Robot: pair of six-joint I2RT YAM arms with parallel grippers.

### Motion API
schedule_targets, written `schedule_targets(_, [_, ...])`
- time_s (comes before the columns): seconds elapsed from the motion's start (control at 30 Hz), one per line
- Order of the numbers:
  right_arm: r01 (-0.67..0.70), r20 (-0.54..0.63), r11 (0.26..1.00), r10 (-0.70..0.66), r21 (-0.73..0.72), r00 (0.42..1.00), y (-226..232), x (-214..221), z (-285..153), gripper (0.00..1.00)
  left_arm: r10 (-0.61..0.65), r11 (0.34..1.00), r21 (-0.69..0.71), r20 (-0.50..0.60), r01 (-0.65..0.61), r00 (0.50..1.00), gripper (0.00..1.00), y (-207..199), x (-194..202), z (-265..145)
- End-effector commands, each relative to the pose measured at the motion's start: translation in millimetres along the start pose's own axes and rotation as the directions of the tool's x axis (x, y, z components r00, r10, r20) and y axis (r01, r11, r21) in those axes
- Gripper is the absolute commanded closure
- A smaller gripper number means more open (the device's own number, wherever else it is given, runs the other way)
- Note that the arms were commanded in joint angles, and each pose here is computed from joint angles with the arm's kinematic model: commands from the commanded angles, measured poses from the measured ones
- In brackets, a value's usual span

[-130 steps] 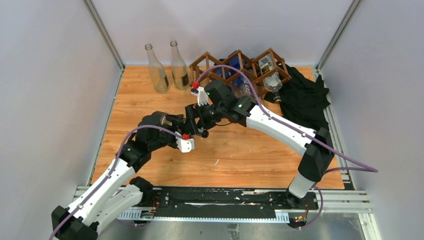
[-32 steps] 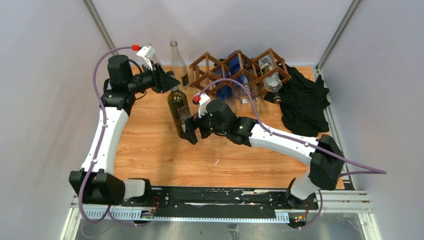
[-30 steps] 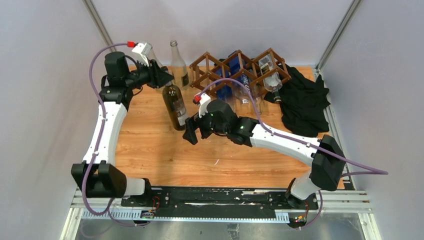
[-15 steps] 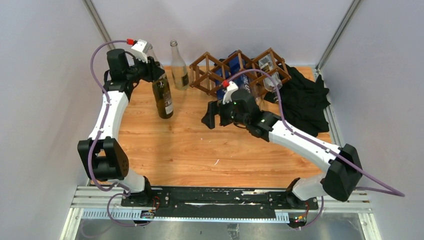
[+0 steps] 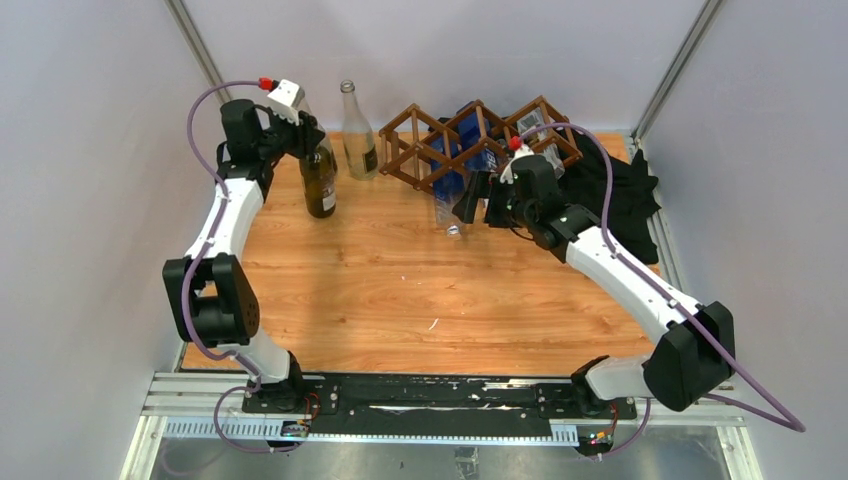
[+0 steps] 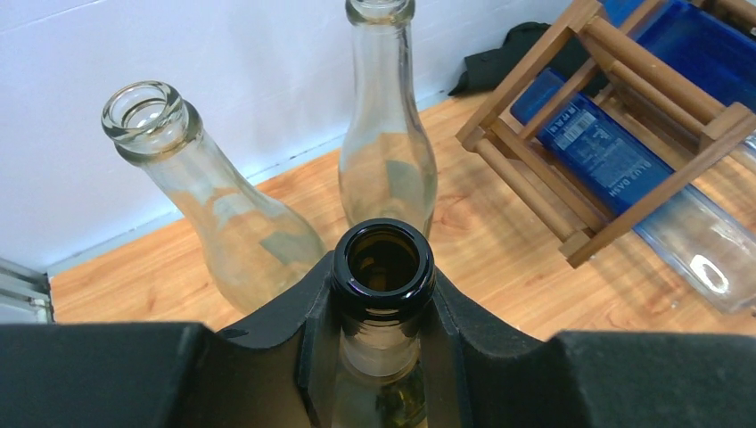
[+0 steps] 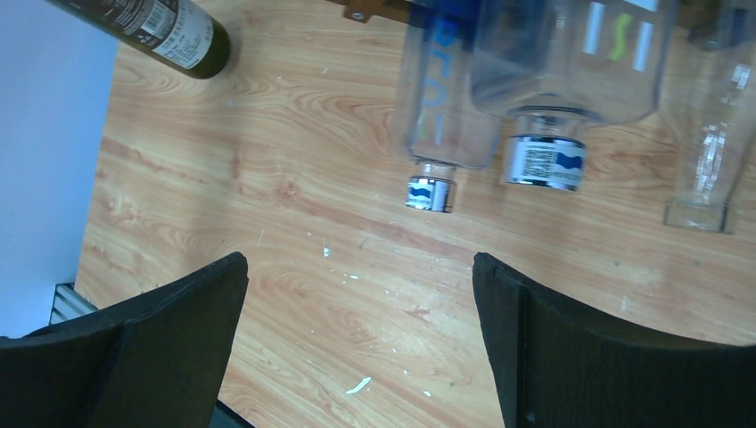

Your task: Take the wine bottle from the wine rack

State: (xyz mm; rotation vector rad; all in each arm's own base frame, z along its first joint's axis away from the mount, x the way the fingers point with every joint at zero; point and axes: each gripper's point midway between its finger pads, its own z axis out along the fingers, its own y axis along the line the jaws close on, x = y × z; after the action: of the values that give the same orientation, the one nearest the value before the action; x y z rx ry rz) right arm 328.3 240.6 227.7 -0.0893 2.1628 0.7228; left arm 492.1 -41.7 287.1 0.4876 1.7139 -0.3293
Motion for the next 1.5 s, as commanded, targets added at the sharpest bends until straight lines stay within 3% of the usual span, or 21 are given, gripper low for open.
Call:
schedule_targets(0.0, [-0.067, -0.009, 0.995, 0.067, 0.077, 0.998, -26.9, -2.1, -6.7, 0.00, 0.107, 0.993, -0.059, 0.117, -0.101, 0.987, 1.00, 21.1, -30.1, 9.0])
schedule_targets(0.37, [-0.123, 0.037, 0.968, 0.118, 0.217, 0.992, -78.7, -10.2, 0.8, 0.01, 0.045, 0.993, -0.111, 0.184, -0.024, 0.982, 1.00, 43.4, -32.9, 24.0])
schedule_targets(0.47, [-0.129, 0.046, 0.967, 0.122, 0.219, 0.991, -83.6, -18.3, 9.5, 0.02, -0.020, 0.991, -0.125, 0.181, 0.043, 0.983, 1.00, 47.2, -23.1, 25.2])
schedule_targets(0.6, [-0.119, 0.039, 0.969, 0.114, 0.216, 0.993, -88.4, -30.0, 26.1, 0.04, -0.015, 0.993, -0.111, 0.147, 0.031, 0.989, 1.00, 40.5, -4.3, 22.0])
schedule_targets(0.67, [-0.127, 0.027, 0.966, 0.124, 0.224, 0.992, -95.0, -31.9, 37.6, 0.03, -0.007, 0.993, -0.113, 0.135, 0.023, 0.991, 0.90, 39.0, 1.9, 20.2])
schedule_targets(0.73, [-0.138, 0.035, 0.965, 0.134, 0.222, 0.990, -99.3, -36.9, 45.7, 0.03, 0.005, 0.994, -0.109, 0.128, 0.009, 0.992, 0.72, 36.8, 5.0, 18.0])
schedule_targets(0.8, [-0.151, 0.053, 0.967, 0.143, 0.206, 0.988, -101.5, -43.2, 53.5, 0.02, 0.014, 0.995, -0.101, 0.129, -0.001, 0.992, 0.48, 33.7, 4.7, 15.4])
schedule_targets(0.93, [-0.166, 0.088, 0.970, 0.152, 0.178, 0.984, -103.0, -52.5, 65.7, 0.02, 0.042, 0.994, -0.106, 0.137, -0.028, 0.990, 0.22, 31.4, -3.4, 8.8])
schedule_targets(1.17, [-0.190, 0.101, 0.968, 0.175, 0.164, 0.979, -107.2, -60.0, 84.7, 0.02, 0.073, 0.992, -0.107, 0.078, -0.064, 0.994, 0.01, 26.9, -7.4, -4.1])
schedule_targets(1.47, [-0.230, 0.115, 0.964, 0.216, 0.135, 0.970, -108.6, -60.2, 104.0, 0.08, 0.018, 0.998, -0.054, -0.061, -0.021, 0.998, 0.00, 3.3, -30.4, -40.5])
